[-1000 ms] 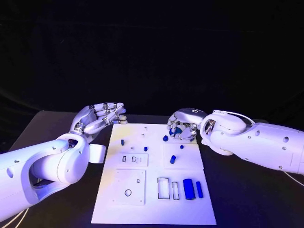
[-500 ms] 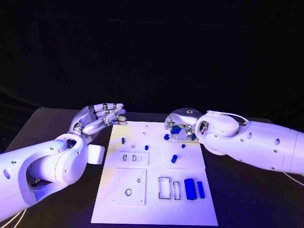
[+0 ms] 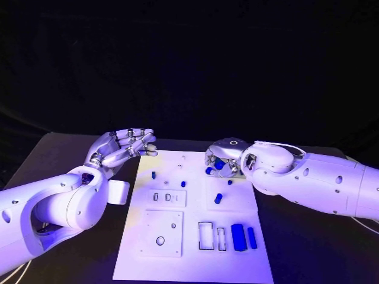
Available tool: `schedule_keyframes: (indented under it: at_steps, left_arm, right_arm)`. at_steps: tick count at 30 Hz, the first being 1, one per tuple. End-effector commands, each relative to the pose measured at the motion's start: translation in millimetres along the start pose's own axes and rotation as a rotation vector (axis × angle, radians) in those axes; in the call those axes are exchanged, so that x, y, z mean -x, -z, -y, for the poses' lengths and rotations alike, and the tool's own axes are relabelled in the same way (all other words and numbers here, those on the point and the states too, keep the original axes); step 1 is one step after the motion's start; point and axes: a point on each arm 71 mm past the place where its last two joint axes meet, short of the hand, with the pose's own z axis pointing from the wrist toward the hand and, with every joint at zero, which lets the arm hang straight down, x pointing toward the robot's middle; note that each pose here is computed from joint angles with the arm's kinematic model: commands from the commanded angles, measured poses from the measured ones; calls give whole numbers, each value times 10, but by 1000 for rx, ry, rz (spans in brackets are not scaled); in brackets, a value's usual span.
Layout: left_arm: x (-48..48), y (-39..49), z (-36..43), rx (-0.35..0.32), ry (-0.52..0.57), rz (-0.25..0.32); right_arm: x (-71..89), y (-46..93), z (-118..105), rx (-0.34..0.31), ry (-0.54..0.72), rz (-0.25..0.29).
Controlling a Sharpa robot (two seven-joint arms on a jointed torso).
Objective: Assemble the parts on the task board
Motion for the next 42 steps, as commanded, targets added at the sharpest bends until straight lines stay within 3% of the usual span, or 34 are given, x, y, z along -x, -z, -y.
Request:
schedule_keyframes:
  at_steps: [1,17,34,42]
  left_arm:
    - [-18,-6,26,-9,4,-21]
    - [-7,-14,31,-9,2,-20]
    - [34,-24,23,-3,-3,-9]
    - [56,-33,16,0,-7,-3]
  right_arm:
    - [-31,-9,-6,-1,25,-26]
    - [-32,-15,-14,-4,22,-11]
    - [128,51,-107,-15,-20,153]
    - [217,-70,-177,-26,-37,221]
